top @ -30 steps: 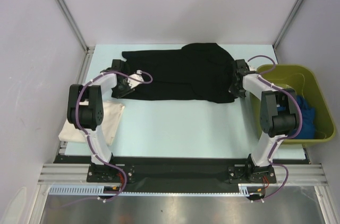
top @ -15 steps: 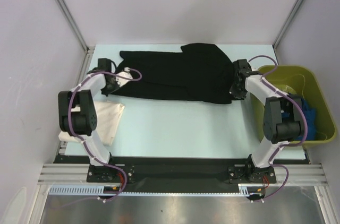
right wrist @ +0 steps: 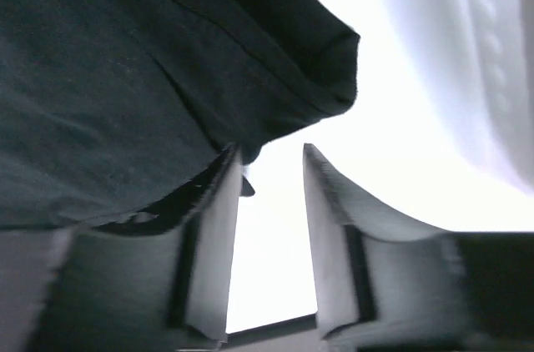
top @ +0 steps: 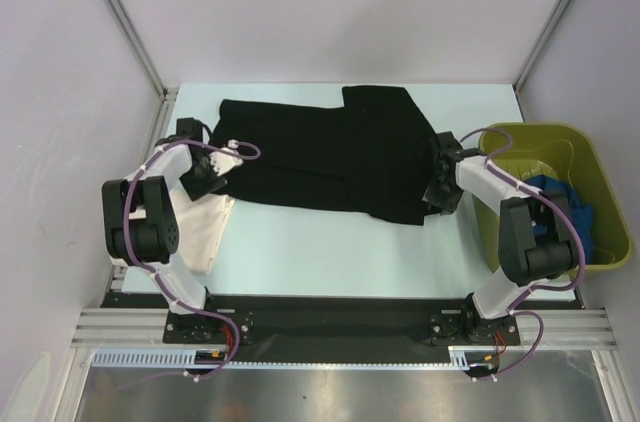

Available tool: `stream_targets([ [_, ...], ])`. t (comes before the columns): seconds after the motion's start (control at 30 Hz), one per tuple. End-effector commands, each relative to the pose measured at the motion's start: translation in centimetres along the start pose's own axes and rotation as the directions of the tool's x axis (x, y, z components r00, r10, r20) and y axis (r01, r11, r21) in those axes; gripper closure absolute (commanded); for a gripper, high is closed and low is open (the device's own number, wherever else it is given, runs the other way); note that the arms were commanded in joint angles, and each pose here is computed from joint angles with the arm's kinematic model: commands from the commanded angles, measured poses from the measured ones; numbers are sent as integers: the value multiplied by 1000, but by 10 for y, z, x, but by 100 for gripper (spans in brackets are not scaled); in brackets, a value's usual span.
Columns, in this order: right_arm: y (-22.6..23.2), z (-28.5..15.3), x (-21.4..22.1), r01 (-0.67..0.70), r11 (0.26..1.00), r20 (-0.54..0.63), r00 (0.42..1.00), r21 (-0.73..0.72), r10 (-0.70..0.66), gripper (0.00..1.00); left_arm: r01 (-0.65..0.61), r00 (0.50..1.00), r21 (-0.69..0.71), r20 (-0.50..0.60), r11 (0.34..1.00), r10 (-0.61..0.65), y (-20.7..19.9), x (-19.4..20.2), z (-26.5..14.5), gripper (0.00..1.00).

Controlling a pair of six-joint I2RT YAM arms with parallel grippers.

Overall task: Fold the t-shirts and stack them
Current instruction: Fold the tshirt

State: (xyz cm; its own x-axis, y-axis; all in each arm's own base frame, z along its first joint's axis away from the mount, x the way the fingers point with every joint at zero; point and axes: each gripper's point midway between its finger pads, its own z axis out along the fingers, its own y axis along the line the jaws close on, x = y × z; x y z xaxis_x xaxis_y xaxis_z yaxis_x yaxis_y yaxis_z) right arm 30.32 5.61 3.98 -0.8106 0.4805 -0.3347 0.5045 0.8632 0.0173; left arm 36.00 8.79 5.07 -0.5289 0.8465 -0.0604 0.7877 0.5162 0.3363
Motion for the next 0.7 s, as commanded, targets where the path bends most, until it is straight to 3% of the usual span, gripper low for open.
stream_targets([
  [0.0,7,-29,-28,-5,999,84,996,-41,8,57,0,1000,1,11,1000,0,16,-2,-25,27],
  [0.17,42,-64,-68,71,983,176,984,-167,-41,60,82,984,-42,160,996,-75,57,-34,-62,20],
  [0.3,58,-66,-92,139,966,218,972,-219,-90,65,225,942,-3,255,974,-217,80,-58,-60,23],
  [0.43,75,-40,-102,156,943,160,981,-294,-113,64,350,915,-77,241,934,-323,115,-66,-30,31],
  [0.67,89,-5,-104,193,928,99,980,-319,-170,59,417,892,-49,216,908,-398,118,-88,13,26],
])
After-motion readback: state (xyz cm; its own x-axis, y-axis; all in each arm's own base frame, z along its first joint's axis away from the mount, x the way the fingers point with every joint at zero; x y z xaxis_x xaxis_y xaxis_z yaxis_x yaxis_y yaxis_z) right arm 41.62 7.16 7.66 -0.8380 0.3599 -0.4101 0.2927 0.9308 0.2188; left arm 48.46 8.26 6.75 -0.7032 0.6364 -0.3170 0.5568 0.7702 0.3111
